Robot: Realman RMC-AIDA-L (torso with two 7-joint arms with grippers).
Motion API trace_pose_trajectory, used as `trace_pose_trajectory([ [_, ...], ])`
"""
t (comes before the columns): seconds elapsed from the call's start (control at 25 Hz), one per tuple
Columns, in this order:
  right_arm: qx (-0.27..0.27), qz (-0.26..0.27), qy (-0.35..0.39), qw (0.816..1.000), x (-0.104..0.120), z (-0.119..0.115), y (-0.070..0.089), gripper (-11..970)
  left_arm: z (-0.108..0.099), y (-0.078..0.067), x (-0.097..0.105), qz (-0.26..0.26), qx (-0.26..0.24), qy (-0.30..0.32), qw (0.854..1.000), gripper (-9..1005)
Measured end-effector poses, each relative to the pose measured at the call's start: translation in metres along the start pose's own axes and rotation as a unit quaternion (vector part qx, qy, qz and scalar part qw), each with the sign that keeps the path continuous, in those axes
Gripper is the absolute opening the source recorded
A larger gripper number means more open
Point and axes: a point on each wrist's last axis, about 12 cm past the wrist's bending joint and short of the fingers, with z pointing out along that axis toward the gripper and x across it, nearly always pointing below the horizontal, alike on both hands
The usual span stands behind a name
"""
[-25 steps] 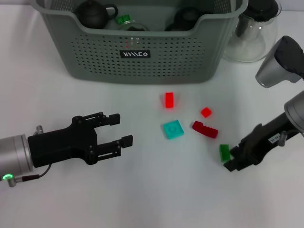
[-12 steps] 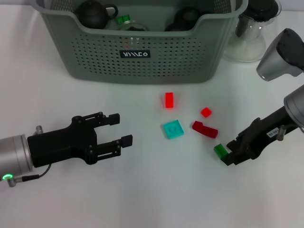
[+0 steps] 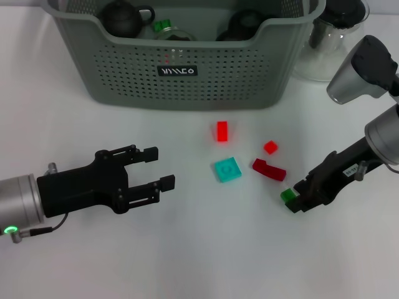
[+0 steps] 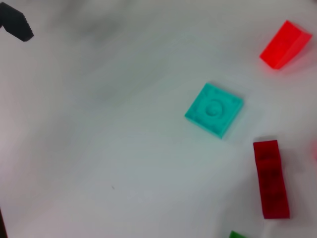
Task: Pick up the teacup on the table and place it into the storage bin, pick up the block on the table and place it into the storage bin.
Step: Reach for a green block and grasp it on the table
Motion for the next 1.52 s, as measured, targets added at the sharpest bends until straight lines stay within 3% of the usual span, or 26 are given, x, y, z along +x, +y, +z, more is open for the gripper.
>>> trace_pose_trajectory([
  [0.6,0.005,-0.004,0.025,1.0,-0.016,0.004,0.004,489,-0.001,0.0,0.001,0.0,-0.004,-0.003,1.0,704],
  [0.96,0.05,-0.036,0.075,0.995,-0.039,0.006,0.024,488,-0.002,0.001,0.002,0.0,-0.01,0.0,1.0,704],
  [1.52,0.069,-0.036,0.095,0.992,-0.039,0.017,0.029,435,-0.002,0.001,0.002,0.0,-0.011,-0.001,1.0,704],
])
